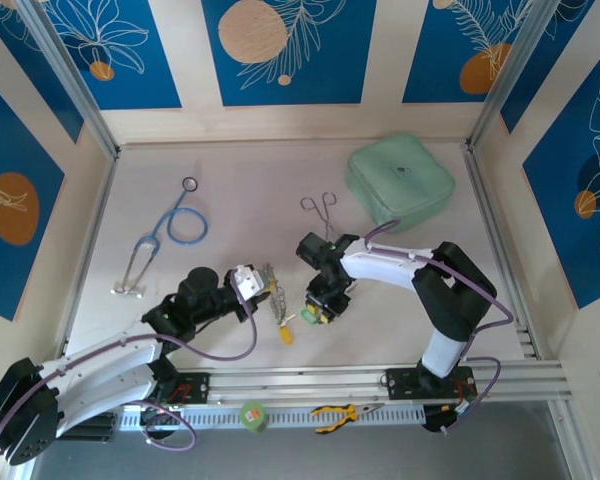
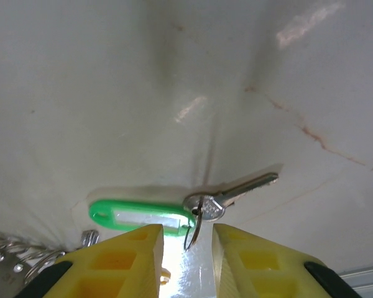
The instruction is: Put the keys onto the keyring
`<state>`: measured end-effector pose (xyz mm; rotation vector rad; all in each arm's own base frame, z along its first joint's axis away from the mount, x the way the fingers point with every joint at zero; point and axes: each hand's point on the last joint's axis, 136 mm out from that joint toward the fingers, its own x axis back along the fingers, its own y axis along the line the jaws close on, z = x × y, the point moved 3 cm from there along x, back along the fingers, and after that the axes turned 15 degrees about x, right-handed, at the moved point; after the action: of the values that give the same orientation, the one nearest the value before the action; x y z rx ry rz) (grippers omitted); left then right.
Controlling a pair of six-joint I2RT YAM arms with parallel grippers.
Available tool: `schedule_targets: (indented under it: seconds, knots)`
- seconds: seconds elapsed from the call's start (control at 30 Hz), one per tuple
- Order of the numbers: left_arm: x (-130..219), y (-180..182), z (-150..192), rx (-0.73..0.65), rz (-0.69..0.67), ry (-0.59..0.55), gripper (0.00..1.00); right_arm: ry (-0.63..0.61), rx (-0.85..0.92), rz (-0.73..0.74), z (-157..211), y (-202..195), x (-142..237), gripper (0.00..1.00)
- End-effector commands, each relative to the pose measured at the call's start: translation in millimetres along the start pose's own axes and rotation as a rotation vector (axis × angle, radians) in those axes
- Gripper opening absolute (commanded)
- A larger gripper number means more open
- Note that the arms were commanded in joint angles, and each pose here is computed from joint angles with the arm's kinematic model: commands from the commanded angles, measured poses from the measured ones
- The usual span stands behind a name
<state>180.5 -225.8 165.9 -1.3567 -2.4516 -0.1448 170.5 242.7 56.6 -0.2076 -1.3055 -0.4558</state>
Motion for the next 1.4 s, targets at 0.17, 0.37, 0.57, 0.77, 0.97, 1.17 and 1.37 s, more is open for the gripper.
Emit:
schedule_targets:
  seconds: [0.17,0.37,0.57,0.77,0.97,1.17,1.37]
  knots:
    - [0,-8,-12,-0.030,0.038,-0.027,0.00,0.038,-0.040,0.046,3,-9,-12,0.25]
    - [1,-8,-11,-0.039,0.040,-0.029,0.00,0.039,-0.041,0.048,3,-8,-14,0.16]
    - [0,-9,-12,-0.041,0.041,-0.030,0.00,0.043,-0.038,0.049,4,-8,-15,0.10]
    - [1,-8,-11,-0.042,0.036,-0.026,0.00,0.007,0.003,0.013,3,-6,-5,0.00]
    - [2,-7,-12,0.010,0.031,-0.036,0.00,-0.340,0.553,-0.255,-6,32,67,0.00]
    - [2,-9,-11,0.105,0.044,-0.027,0.00,-0.541,1.181,-0.594,19,57,122,0.00]
    - [4,-11,-16,0.174,0.059,-0.025,0.00,-0.583,1.463,-0.803,41,52,153,0.00]
